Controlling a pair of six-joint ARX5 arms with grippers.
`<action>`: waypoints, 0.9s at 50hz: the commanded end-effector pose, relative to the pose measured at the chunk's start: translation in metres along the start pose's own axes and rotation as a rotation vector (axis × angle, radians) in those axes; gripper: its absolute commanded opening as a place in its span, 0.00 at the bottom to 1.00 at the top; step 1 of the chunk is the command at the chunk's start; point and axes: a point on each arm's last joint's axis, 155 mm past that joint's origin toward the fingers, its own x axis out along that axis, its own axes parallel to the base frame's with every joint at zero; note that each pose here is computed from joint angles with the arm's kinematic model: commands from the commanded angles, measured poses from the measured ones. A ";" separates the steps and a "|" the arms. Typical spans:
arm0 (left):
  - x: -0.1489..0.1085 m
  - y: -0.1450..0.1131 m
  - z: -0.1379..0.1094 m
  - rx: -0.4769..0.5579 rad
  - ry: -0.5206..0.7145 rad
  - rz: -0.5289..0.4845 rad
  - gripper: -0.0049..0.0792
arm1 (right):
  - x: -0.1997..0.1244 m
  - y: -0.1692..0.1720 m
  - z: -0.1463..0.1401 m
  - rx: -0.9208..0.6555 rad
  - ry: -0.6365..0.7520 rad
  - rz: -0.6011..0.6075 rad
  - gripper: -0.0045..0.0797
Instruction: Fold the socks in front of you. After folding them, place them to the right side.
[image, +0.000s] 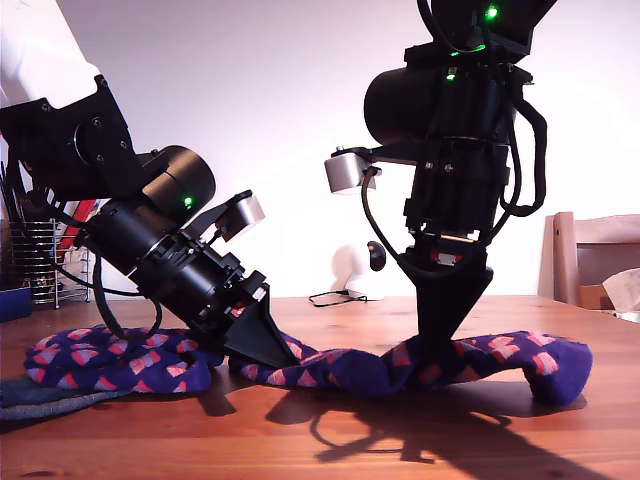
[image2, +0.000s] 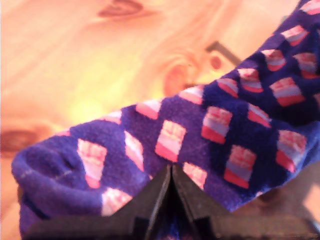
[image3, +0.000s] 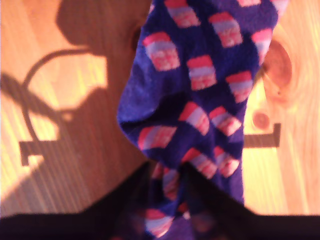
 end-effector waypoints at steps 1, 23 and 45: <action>0.010 0.006 -0.023 -0.030 0.050 0.008 0.03 | -0.017 -0.006 0.009 -0.002 -0.025 -0.034 0.40; 0.012 0.021 -0.047 -0.064 0.132 0.072 0.03 | -0.032 -0.006 -0.030 0.351 0.091 0.019 0.40; 0.014 0.022 -0.043 0.223 0.184 0.094 0.03 | -0.036 -0.021 -0.066 0.822 0.163 -0.021 0.40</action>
